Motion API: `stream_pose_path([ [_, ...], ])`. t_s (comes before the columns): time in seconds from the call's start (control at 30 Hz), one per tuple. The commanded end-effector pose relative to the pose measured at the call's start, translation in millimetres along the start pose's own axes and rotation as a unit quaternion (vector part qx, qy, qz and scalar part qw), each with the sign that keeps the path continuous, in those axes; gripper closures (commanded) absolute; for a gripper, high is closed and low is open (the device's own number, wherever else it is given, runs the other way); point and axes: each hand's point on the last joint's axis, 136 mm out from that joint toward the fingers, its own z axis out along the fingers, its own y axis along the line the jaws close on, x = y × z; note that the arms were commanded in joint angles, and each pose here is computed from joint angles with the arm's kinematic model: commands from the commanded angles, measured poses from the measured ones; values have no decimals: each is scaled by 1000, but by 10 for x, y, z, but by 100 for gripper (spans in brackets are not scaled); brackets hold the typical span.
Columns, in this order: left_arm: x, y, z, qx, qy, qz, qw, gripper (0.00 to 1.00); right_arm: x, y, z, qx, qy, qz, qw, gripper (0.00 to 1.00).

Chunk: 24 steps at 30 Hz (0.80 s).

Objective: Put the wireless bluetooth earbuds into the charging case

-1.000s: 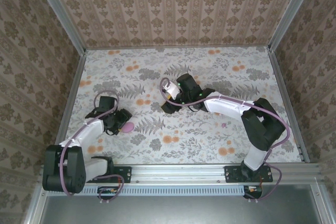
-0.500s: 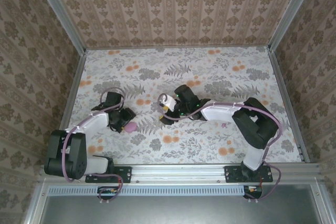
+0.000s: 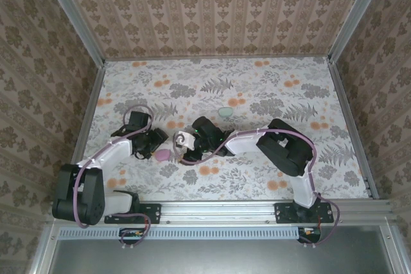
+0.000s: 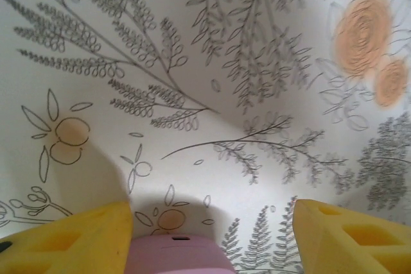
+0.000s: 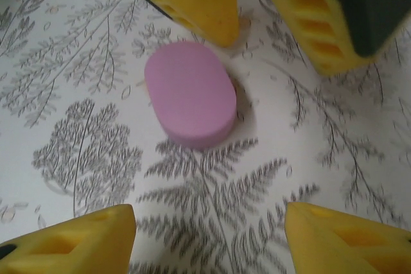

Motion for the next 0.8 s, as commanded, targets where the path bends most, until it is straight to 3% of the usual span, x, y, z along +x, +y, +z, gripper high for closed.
stream_pose_path([
  [0.0, -74, -93, -69, 19, -5, -5, 1000, 32, -161, -33, 146, -7, -29, -31, 999, 34],
  [0.17, -219, 75, -160, -6, -28, -16, 999, 32, -204, 48, 301, -40, -41, -29, 998, 34],
  [0.53, -576, 284, -455, 9, -76, -35, 996, 31, -211, 162, 580, -74, -33, -38, 996, 34],
  [0.77, -614, 274, -475, 21, -82, -34, 996, 32, -111, 271, 643, -93, -9, -54, 994, 46],
])
